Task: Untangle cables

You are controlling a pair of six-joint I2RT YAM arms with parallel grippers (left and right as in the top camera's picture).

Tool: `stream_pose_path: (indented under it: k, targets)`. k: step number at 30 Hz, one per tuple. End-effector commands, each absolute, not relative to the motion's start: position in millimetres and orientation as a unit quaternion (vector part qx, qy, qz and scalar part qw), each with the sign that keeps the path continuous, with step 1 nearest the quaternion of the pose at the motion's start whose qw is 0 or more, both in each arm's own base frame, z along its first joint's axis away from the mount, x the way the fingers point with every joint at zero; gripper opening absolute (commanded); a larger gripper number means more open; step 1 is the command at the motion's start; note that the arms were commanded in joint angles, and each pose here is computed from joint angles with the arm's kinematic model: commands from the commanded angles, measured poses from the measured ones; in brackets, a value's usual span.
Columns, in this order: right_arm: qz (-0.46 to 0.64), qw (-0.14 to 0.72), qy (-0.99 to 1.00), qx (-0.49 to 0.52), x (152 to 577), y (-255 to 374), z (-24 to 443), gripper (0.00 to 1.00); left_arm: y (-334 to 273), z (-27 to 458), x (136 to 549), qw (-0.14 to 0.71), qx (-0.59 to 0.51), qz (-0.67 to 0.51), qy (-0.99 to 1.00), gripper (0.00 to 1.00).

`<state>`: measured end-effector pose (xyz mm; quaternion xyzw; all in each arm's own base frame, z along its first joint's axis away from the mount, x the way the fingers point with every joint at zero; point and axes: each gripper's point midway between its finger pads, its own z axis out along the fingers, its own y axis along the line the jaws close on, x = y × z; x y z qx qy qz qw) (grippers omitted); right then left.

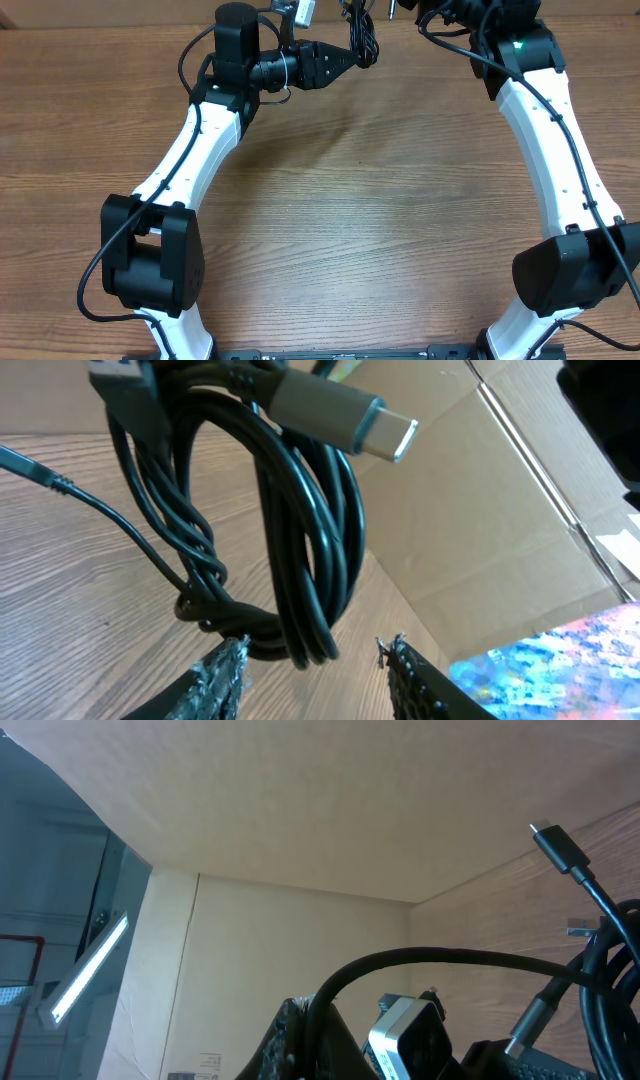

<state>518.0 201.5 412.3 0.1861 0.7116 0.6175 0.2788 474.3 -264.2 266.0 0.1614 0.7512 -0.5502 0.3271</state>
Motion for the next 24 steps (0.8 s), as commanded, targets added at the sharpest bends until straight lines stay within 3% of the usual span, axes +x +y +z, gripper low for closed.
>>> stream_pose_path:
  k: [1,17,21,24]
  targets:
    - [0.621,0.285,0.709,0.176,516.1,202.1,419.5,0.04,-266.0,272.9,475.3,0.342,0.167,-0.542,0.749,0.47]
    - [0.627,0.273,0.710,0.171,510.6,215.7,419.5,0.04,-270.4,272.3,474.5,0.342,0.166,-0.540,0.751,0.45]
    - [0.627,0.272,0.710,0.171,510.6,215.7,419.5,0.04,-271.2,272.3,474.1,0.342,0.167,-0.540,0.751,0.38]
    - [0.627,0.272,0.710,0.171,510.7,215.5,419.5,0.04,-271.2,272.3,474.1,0.342,0.167,-0.540,0.751,0.23]
